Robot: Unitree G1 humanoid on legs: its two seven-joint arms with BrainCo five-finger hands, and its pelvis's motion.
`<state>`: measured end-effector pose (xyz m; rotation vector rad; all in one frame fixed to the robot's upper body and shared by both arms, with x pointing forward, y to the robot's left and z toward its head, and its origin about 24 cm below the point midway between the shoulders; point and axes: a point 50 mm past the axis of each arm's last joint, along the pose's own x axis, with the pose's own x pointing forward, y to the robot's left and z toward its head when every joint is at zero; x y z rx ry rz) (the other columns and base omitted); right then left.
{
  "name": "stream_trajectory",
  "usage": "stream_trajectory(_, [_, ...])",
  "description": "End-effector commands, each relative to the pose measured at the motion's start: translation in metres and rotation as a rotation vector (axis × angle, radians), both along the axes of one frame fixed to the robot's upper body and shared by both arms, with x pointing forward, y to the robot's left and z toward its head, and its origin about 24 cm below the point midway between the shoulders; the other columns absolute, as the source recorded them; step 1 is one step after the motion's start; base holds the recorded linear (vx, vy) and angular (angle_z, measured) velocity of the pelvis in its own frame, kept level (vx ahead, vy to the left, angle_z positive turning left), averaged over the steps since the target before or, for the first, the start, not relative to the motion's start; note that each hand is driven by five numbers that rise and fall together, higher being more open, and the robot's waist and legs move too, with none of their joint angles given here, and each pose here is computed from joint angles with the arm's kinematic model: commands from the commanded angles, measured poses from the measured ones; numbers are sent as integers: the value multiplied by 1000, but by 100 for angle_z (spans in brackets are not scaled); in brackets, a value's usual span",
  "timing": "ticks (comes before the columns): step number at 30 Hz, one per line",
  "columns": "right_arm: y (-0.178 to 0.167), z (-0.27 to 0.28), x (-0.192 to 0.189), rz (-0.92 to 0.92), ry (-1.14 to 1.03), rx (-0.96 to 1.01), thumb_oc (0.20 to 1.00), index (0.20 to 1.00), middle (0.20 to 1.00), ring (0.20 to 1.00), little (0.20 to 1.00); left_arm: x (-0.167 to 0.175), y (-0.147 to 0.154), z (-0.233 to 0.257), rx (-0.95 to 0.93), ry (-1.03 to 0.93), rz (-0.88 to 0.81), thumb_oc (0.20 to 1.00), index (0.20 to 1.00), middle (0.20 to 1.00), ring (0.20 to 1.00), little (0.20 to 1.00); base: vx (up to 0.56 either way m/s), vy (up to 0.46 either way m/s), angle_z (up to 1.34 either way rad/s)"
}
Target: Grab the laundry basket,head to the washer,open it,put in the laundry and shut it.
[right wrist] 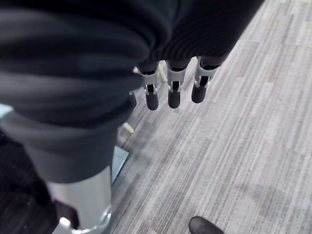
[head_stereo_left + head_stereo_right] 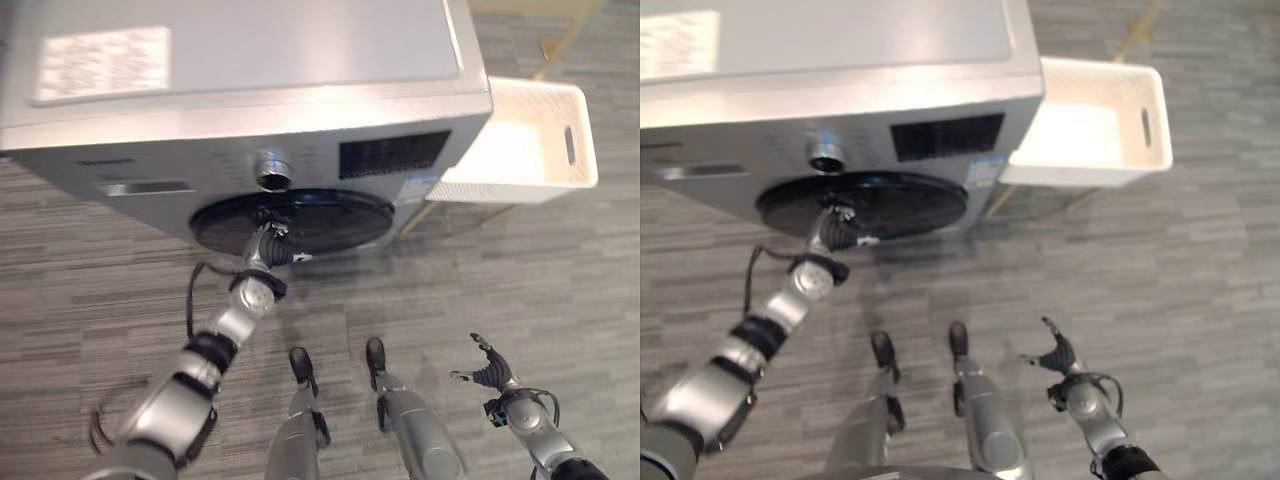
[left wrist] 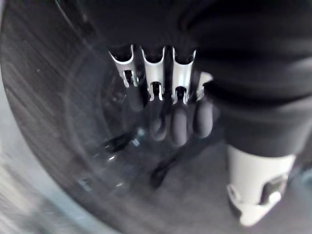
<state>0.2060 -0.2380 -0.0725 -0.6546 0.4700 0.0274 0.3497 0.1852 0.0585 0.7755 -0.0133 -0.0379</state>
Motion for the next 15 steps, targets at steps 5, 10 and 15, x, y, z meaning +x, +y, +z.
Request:
stream_trajectory(5, [-21,-21,-34,-201,106,22,1000,1000,1000,1000,1000,-122,35,-96,-483,250,235,1000,1000,1000,1000,1000,136,7,23])
stream_trajectory(10, [-28,-25,-41,-247,138,42,1000,1000,1000,1000,1000,-179,58,-137,-483,463,362,1000,1000,1000,1000,1000,64,22,34])
stream_trajectory(15, [-29,-30,-43,-293,164,84,1000,1000,1000,1000,1000,-227,80,-173,-434,673,541,1000,1000,1000,1000,1000,47,29,22])
